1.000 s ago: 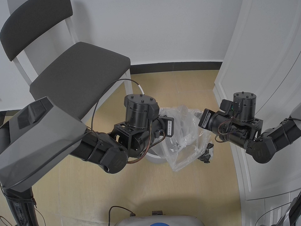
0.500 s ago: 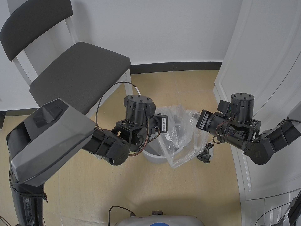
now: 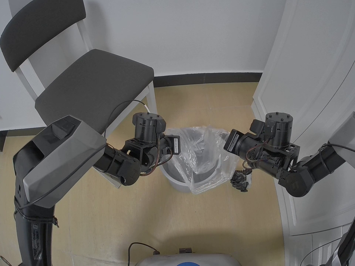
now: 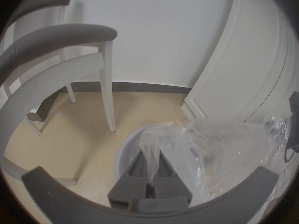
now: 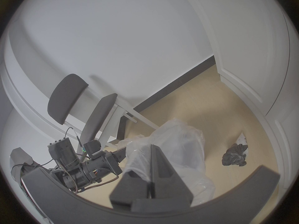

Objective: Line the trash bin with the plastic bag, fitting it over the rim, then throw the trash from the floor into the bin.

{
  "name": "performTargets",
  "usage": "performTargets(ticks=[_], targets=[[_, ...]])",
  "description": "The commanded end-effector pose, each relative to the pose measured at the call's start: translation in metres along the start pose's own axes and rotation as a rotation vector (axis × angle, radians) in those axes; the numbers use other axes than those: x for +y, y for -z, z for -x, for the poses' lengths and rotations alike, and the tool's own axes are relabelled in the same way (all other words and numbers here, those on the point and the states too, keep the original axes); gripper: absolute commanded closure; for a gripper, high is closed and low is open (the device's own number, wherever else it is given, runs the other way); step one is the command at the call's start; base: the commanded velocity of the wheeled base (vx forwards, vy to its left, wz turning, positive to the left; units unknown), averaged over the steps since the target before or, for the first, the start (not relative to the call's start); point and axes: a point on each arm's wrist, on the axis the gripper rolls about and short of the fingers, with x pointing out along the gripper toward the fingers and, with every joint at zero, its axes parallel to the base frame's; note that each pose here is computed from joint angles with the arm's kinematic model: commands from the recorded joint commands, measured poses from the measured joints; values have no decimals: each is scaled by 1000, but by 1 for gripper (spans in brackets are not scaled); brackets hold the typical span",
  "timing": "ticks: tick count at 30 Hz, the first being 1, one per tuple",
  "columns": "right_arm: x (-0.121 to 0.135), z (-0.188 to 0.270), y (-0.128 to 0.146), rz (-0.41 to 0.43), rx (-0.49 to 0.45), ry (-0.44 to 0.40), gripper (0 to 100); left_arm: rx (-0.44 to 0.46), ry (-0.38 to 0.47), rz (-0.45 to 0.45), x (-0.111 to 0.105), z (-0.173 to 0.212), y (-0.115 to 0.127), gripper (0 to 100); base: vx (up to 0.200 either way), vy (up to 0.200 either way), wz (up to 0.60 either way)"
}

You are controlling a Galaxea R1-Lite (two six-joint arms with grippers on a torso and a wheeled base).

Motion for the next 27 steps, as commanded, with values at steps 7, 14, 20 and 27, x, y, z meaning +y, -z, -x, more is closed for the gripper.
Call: performTargets(ticks=[7,14,20,27], targets=[[-10,-22,15,-29,21,18,100,30,-57,17,32,-12,8,100,0,0,0],[-14,-49,18,-121,-12,3,100,15,-96,32,52,9,-6,100,0,0,0],[-10,-69,36,-133,6,-10,100,20,-89,33,49,38,-13,100,0,0,0],[-21,-90,54,-133,27,7,100,17,-78,32,49,66,-19,100,0,0,0]])
